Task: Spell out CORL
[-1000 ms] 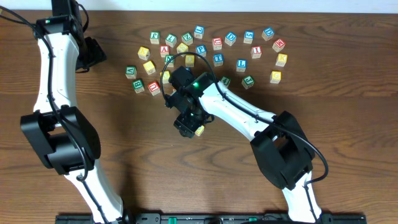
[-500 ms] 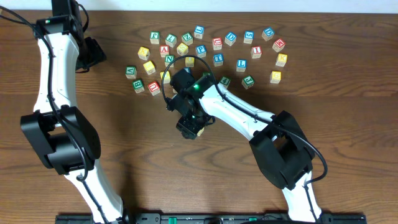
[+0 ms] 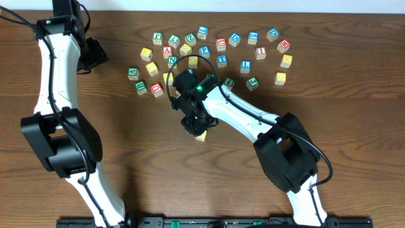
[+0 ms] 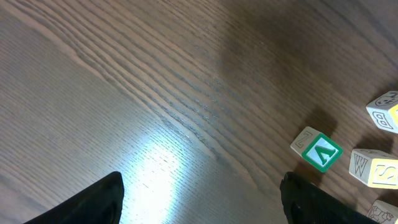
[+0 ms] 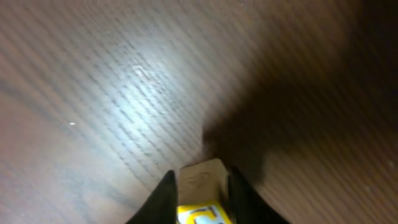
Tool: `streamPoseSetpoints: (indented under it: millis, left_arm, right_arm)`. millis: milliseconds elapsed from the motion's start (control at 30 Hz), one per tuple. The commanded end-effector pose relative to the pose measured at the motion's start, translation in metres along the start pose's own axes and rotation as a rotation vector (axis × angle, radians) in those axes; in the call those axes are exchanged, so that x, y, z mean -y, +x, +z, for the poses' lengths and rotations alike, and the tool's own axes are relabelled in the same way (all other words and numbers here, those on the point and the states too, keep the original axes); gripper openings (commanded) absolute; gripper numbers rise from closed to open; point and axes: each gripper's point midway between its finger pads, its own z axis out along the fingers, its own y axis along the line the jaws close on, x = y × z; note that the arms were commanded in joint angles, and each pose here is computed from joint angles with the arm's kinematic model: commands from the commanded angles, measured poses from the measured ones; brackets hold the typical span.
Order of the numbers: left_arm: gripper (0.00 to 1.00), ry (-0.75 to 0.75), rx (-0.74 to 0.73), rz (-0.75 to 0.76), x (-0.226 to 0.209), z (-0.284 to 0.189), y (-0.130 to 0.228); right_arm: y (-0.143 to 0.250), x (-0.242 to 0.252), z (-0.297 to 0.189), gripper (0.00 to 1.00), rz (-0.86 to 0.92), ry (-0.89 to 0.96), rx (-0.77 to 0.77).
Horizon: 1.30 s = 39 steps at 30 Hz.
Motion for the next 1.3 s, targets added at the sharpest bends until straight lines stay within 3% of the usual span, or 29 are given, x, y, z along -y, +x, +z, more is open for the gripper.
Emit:
streamPoseSetpoints:
  millis: [0,200,300,433,500,633,833,1267]
  left_arm:
    - [0.79,-0.01,-0.009,0.003,-0.001,0.003,0.001]
    - [0.79,-0.01,-0.009,0.003,-0.001,0.003,0.001]
    - [0.79,-0.01,-0.009,0.003,-0.001,0.003,0.001]
    - [0.79,-0.011,-0.013,0.004,-0.002,0.003,0.002]
    - [0.79,-0.012,-0.013,0.004,-0.002,0.003,0.002]
    - [0.79,-0.013,-0.016,0.005,-0.002,0.003,0.003]
    - [0.79,-0.013,-0.016,0.005,-0.002,0.003,0.003]
    - [0.79,-0.013,-0.016,0.005,-0.002,0.003,0.003]
  right_arm:
    - [-0.014,0.007,0.001,0.14,0.149,0.02,0.04]
    - [-0.021,0.009,0.0,0.14,0.287,0.024,0.069]
    - [-0.021,0.012,0.0,0.3,0.291,0.045,0.074]
    - [-0.016,0.018,-0.005,0.57,0.037,0.055,0.043]
    - [-0.002,0.016,-0.006,0.63,-0.095,0.023,-0.016]
    - [0.018,-0.01,-0.003,0.64,-0.249,-0.116,-0.074]
    - [0.031,-0.015,0.007,0.63,-0.282,-0.095,-0.121]
    - [0.027,0.001,0.008,0.4,-0.163,-0.012,-0.117]
